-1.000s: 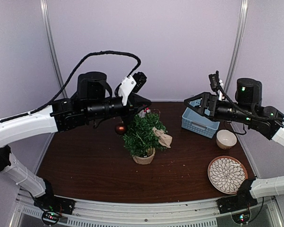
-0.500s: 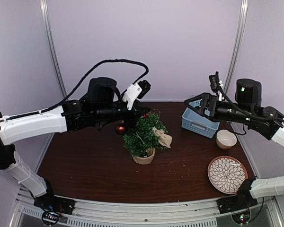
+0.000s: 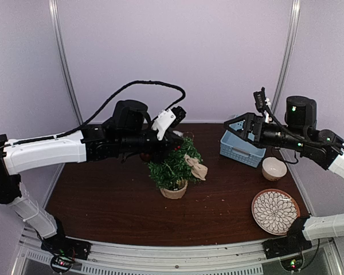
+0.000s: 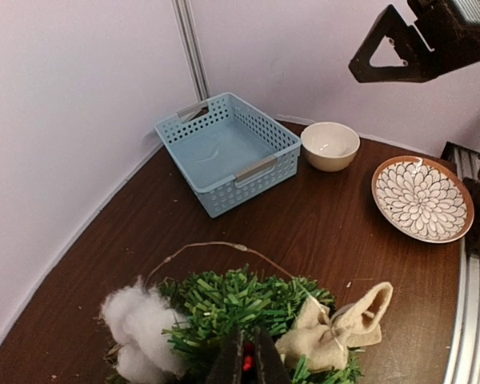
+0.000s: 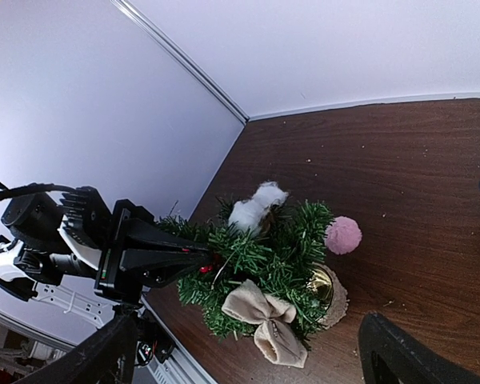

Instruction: Decorate the small christmas tree

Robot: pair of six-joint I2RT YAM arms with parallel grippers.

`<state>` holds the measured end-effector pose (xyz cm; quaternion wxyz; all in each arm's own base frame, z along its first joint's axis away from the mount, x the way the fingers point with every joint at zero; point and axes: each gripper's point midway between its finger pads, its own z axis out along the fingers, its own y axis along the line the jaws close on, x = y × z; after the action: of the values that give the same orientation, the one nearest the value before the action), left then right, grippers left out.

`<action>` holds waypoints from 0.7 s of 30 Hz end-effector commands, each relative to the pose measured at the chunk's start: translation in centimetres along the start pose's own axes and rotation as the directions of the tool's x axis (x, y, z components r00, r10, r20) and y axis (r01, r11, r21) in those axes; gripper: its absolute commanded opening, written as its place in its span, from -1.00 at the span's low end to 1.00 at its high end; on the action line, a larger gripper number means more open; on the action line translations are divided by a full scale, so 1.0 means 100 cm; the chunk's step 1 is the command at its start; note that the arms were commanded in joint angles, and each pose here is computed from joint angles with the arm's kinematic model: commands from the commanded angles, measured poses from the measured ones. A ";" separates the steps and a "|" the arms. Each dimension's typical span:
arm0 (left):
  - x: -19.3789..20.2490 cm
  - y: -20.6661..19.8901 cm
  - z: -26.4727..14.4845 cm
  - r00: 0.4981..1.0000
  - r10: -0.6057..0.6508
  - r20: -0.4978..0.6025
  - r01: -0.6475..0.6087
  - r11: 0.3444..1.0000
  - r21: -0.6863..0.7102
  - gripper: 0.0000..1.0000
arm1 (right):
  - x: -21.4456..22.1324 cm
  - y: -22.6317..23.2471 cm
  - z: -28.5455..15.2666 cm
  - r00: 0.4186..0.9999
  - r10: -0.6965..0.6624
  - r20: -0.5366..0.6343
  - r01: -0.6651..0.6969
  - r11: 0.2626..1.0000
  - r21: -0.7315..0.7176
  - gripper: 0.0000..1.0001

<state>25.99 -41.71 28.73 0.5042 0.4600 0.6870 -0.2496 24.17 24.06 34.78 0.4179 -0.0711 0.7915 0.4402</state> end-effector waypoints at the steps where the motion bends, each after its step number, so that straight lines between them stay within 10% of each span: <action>1: -0.004 -0.002 -0.003 1.000 -0.013 0.017 0.013 1.000 0.021 -0.77 | -0.003 0.002 -0.002 1.000 0.007 0.018 -0.007 1.000 -0.016 0.99; 13: -0.051 -0.001 -0.043 0.991 -0.005 0.134 0.002 1.000 0.027 -0.14 | -0.002 0.002 0.006 1.000 0.018 0.009 -0.017 0.999 -0.034 0.99; 21: -0.073 0.018 -0.075 0.987 -0.034 0.159 0.044 0.997 -0.060 0.78 | -0.002 0.002 0.013 1.000 -0.012 0.003 0.012 0.999 -0.043 0.99</action>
<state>24.07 -39.35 34.62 0.5364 0.4481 0.6608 -0.2735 24.76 24.87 34.81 0.4128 -0.0713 0.7863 0.4542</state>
